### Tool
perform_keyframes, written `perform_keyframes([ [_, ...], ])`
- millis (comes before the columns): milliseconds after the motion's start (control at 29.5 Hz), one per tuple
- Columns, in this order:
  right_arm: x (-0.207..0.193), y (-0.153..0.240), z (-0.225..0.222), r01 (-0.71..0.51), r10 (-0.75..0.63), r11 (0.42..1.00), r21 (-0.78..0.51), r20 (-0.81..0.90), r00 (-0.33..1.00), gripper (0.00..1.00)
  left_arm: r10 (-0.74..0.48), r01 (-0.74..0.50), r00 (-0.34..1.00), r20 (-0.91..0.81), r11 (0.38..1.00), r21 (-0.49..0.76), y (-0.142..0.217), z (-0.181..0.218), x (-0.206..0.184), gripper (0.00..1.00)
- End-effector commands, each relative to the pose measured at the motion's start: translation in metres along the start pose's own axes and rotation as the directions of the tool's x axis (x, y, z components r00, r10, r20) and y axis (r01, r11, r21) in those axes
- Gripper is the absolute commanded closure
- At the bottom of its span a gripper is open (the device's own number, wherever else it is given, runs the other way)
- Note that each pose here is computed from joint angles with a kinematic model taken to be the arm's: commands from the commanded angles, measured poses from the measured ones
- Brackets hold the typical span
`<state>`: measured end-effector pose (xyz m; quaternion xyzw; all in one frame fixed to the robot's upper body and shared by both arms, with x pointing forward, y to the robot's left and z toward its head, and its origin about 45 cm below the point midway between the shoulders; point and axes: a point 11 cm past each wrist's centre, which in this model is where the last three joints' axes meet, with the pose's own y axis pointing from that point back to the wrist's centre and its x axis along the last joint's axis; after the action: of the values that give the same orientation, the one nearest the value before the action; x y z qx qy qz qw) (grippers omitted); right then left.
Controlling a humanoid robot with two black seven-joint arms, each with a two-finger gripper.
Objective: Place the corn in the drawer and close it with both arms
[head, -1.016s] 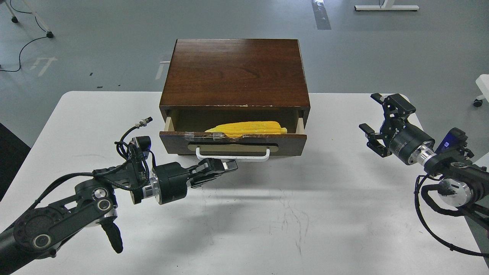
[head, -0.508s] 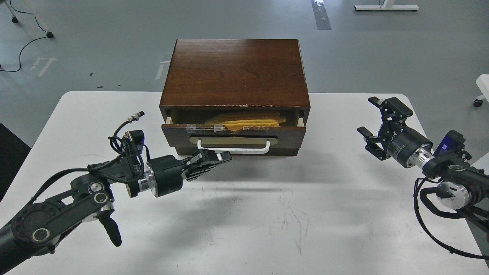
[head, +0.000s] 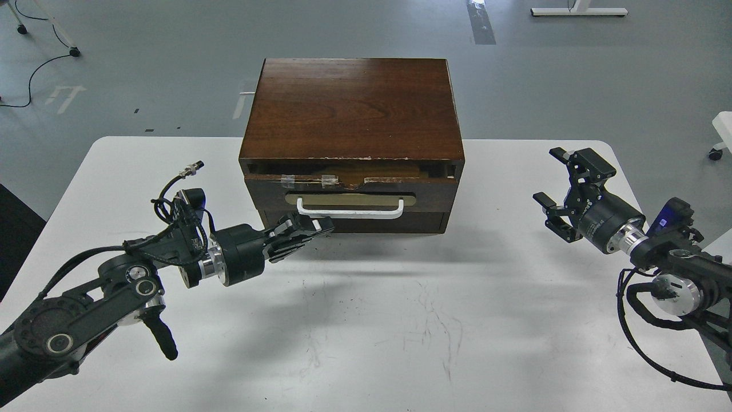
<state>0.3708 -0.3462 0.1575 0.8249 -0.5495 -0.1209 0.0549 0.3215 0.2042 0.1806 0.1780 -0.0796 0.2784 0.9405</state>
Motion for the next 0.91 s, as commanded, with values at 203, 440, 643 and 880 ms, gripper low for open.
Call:
perform_keyframes([
  [203,0.000,0.000,0.001,0.000,0.000,1.000,-0.002,0.000,1.000,0.00,0.019,-0.019,1.000,-0.010,1.000,-0.020,-0.009,0.008,0.014,1.00],
  [440,0.000,0.000,0.001,0.000,0.000,1.000,-0.002,0.000,1.000,0.00,0.029,-0.029,0.999,-0.017,1.000,-0.011,-0.011,0.004,0.017,1.00],
  [643,0.000,0.001,0.001,-0.001,0.001,1.000,-0.002,0.000,1.000,0.00,0.036,-0.037,0.999,-0.014,0.999,-0.011,-0.012,0.005,0.021,1.00],
  [880,0.000,0.001,0.001,-0.001,0.001,1.000,-0.001,0.002,1.000,0.00,0.006,-0.007,1.000,-0.017,1.000,-0.017,-0.012,0.006,0.015,1.00],
])
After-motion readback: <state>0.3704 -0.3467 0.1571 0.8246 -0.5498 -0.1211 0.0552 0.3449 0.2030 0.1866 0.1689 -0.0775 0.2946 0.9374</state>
